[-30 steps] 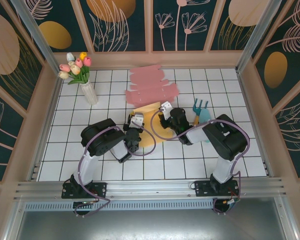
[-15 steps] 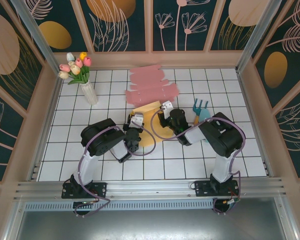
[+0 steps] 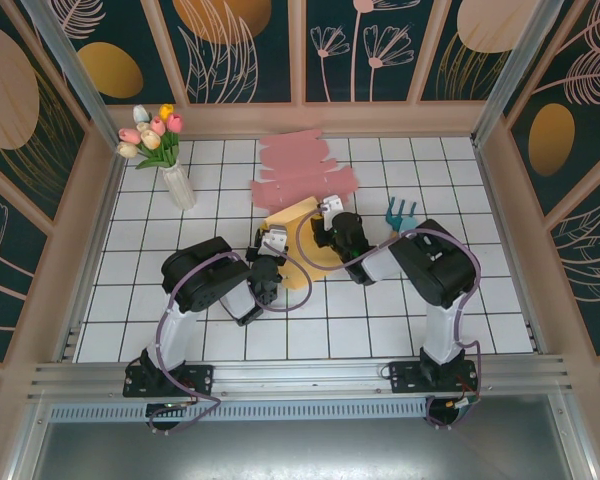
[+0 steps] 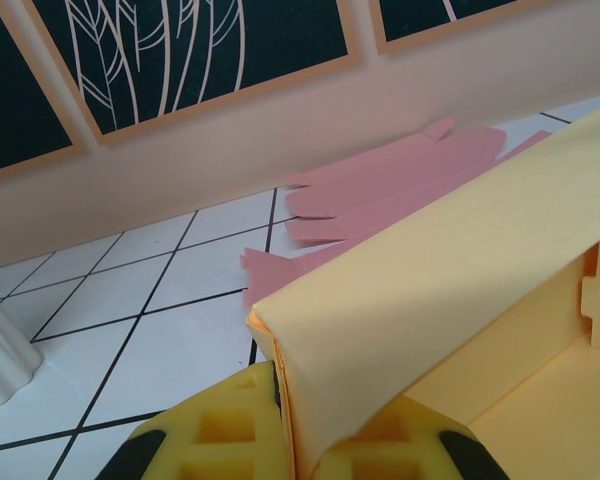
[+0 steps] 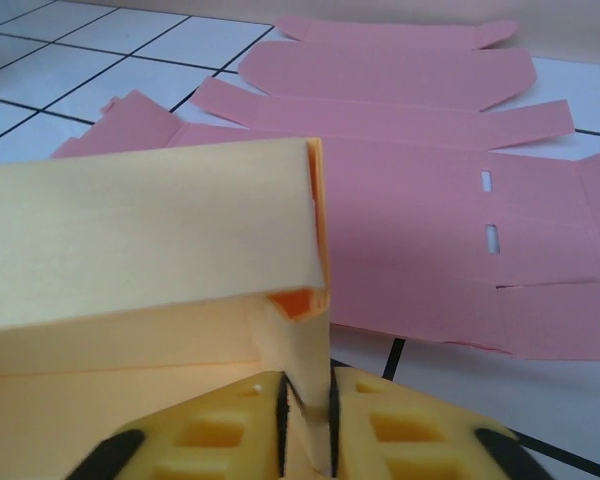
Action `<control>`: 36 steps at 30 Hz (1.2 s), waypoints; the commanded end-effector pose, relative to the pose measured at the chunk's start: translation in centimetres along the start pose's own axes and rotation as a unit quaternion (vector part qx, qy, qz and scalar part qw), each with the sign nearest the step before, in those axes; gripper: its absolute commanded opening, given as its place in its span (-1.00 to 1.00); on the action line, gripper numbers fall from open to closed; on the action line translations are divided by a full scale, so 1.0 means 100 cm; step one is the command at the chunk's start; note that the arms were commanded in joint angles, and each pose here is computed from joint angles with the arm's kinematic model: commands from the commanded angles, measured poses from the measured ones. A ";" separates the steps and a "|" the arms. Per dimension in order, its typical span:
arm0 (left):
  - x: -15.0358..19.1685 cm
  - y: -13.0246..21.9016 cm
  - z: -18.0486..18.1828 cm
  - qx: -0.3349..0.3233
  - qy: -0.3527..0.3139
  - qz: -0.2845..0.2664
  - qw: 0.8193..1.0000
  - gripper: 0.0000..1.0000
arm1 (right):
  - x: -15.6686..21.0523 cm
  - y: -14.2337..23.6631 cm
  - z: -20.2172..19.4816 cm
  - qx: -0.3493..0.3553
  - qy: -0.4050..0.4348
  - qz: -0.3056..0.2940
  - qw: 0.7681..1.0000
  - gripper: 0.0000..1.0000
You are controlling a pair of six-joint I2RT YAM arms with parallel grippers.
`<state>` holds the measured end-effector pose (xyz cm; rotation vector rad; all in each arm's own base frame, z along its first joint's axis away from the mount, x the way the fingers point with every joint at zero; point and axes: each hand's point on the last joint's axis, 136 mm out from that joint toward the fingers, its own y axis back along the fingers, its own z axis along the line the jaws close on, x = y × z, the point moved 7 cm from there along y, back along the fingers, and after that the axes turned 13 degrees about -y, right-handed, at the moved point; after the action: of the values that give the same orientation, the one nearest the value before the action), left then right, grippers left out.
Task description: Fold the paper box
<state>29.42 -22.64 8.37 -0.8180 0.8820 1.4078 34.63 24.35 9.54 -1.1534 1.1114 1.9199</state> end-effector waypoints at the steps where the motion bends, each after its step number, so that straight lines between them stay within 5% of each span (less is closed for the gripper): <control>1: 0.030 0.015 -0.032 0.115 -0.087 0.017 0.989 -1.00 | -0.024 -0.007 0.026 -0.040 -0.028 -0.048 0.998 -0.51; 14: 0.029 0.018 -0.031 0.121 -0.085 0.011 0.989 -1.00 | -0.027 -0.013 0.018 -0.008 -0.043 -0.041 0.998 -0.71; 21: 0.029 0.015 -0.032 0.113 -0.089 0.020 0.989 -1.00 | -0.032 -0.004 -0.004 0.186 -0.048 -0.090 0.977 -0.90; 27: 0.029 0.013 -0.033 0.108 -0.088 0.023 0.990 -1.00 | -0.024 0.002 -0.030 0.309 -0.092 -0.074 0.944 -0.87; 36: 0.029 0.013 -0.034 0.108 -0.088 0.025 0.990 -1.00 | -0.026 0.012 -0.054 0.393 -0.116 -0.059 0.910 -0.79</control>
<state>29.85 -24.29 8.48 -0.7610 0.9124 1.3165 35.25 24.10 10.09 -0.6753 1.3615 1.5499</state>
